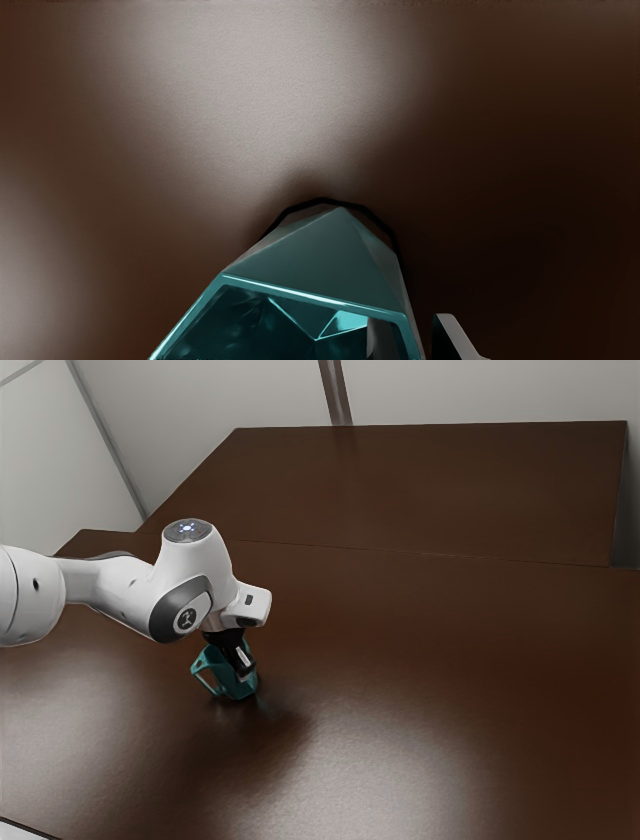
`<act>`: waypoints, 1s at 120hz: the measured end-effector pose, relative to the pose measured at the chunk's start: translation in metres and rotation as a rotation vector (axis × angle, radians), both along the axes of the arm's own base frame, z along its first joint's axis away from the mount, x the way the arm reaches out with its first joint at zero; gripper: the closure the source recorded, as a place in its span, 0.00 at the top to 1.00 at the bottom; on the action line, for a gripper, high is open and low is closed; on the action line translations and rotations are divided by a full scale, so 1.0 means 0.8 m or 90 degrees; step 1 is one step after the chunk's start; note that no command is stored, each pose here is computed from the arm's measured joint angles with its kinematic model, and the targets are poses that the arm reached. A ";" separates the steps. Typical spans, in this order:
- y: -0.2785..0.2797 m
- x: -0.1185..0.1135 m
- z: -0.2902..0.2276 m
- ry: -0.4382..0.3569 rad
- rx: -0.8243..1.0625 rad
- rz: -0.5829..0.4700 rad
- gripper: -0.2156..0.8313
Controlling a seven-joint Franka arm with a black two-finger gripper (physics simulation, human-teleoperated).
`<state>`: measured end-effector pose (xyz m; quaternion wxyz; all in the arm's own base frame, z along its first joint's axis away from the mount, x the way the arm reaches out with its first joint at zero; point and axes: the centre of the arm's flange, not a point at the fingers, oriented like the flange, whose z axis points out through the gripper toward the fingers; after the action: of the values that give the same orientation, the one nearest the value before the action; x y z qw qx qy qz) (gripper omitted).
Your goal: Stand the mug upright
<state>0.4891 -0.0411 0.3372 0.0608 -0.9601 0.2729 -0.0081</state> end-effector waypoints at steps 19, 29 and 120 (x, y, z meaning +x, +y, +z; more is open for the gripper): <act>-0.001 0.000 0.001 -0.003 -0.002 -0.001 0.28; -0.002 0.000 0.002 -0.004 -0.003 -0.002 0.34; -0.002 -0.005 0.080 -0.057 -0.023 0.004 0.49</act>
<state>0.4849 -0.0430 0.4009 0.0561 -0.9605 0.2667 -0.0560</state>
